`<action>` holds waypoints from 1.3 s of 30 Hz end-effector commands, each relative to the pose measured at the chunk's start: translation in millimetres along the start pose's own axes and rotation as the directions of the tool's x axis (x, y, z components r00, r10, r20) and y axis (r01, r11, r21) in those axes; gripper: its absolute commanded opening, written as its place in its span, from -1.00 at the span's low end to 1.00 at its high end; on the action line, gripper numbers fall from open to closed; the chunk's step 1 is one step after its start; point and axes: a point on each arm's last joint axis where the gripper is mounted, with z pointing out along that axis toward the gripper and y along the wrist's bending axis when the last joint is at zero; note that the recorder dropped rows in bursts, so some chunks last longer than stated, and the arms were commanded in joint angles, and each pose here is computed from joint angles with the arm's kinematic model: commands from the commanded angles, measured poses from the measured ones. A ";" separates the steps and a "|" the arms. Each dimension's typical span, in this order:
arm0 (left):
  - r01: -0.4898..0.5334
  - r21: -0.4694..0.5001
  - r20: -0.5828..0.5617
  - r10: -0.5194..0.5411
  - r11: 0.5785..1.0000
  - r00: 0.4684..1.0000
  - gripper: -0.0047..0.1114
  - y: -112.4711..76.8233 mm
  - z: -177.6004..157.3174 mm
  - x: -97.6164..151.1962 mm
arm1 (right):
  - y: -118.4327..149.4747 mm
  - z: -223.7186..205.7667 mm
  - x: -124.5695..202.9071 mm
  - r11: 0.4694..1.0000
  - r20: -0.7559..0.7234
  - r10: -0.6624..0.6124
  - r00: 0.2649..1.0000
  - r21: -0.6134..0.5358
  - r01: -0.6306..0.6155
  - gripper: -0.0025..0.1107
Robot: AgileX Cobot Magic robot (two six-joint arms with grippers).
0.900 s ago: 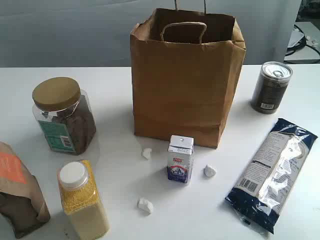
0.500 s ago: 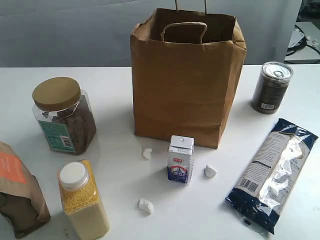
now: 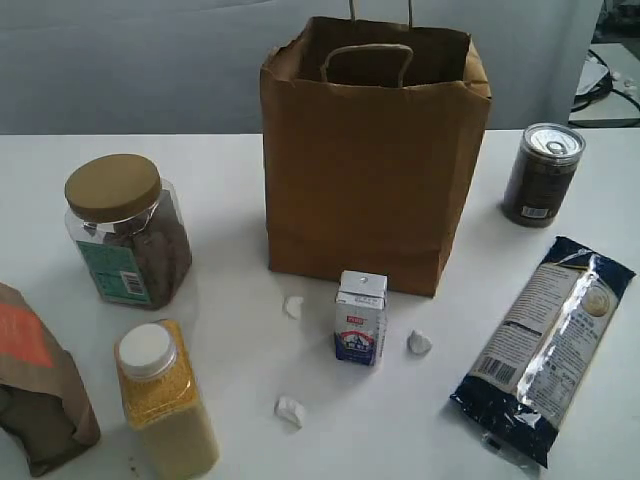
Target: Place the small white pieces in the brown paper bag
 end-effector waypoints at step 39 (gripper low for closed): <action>0.012 0.008 0.003 -0.012 1.000 1.000 -0.92 -0.5 0.0 0.7 | 9.3 207.0 60.8 0.999 -0.655 -0.046 0.754 -0.043 0.024 -0.11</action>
